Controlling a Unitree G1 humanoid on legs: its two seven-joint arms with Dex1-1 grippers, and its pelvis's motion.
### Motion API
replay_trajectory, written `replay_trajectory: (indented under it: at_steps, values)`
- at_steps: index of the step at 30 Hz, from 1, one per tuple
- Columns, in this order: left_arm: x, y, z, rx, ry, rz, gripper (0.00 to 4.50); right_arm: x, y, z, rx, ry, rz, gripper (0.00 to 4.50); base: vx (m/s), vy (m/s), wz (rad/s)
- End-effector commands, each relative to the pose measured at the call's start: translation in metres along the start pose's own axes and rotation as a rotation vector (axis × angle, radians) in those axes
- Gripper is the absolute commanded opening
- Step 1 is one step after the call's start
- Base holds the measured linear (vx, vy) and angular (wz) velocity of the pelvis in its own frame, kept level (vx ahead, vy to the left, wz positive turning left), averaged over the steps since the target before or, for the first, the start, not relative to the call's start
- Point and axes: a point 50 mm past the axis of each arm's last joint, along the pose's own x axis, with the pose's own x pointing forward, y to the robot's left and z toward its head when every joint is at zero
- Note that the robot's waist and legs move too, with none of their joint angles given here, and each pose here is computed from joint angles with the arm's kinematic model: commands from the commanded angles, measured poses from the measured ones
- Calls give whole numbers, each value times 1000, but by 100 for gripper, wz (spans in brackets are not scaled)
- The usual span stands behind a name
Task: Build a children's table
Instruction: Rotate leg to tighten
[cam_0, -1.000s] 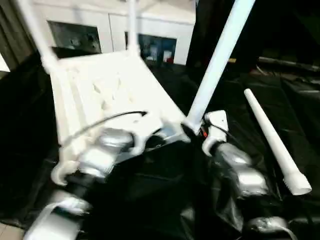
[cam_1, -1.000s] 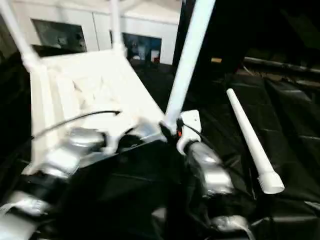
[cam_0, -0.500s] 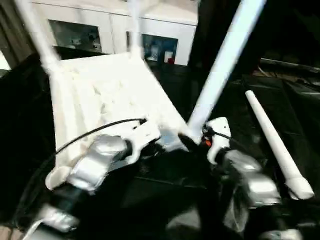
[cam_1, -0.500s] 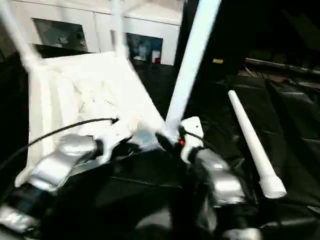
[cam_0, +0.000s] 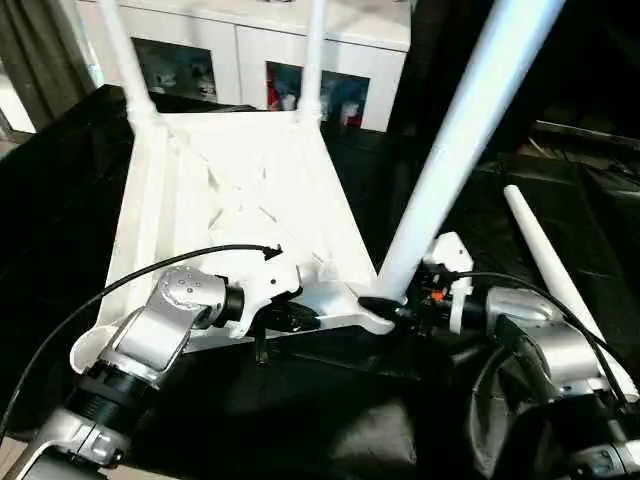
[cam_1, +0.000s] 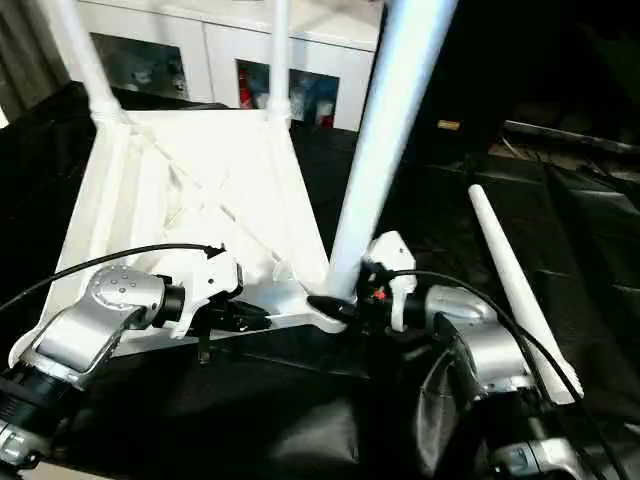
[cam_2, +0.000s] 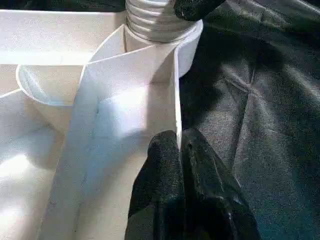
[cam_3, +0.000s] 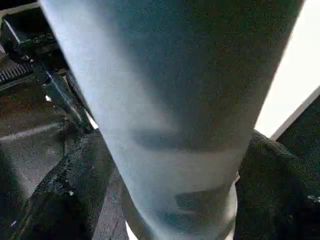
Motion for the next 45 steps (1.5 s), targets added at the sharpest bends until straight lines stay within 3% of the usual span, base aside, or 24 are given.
replay_trajectory:
  at_steps: [1,13,17,18,19,23,27,30,32,34,36,39,45]
  values:
    - [6,0,17,55,-73,-40,0,0,0,0,-16,19,24,370,0,0,0]
    - [6,1,13,53,-67,-23,0,-1,6,-10,-13,63,51,276,0,0,0]
    - [9,4,13,24,-82,24,0,-1,6,-17,44,31,-18,264,0,0,0]
    - [10,5,13,9,-86,47,0,-1,3,-19,68,15,-65,263,0,0,0]
    - [18,12,13,-47,-103,136,0,3,-4,-30,161,-39,-259,262,0,0,0]
    - [35,21,17,-124,-105,260,0,15,-12,-46,299,-60,-555,261,0,0,0]
    - [51,24,24,-174,-107,329,0,30,-12,-49,393,-74,-687,256,0,0,0]
    - [77,18,42,-193,-126,346,0,62,-8,-39,489,-93,-772,253,0,0,0]
    - [83,14,49,-175,-140,322,0,72,-5,-33,477,-109,-753,253,0,0,0]
    - [83,12,51,-151,-143,303,0,77,-2,-28,436,-111,-711,309,0,0,0]
    - [81,12,50,-126,-135,296,0,77,-1,-27,419,-117,-689,325,0,0,0]
    - [71,12,42,-90,-120,259,0,68,-5,-24,345,-122,-633,359,0,0,0]
    - [55,10,33,-55,-114,189,0,32,-12,-19,227,-111,-476,359,0,0,0]
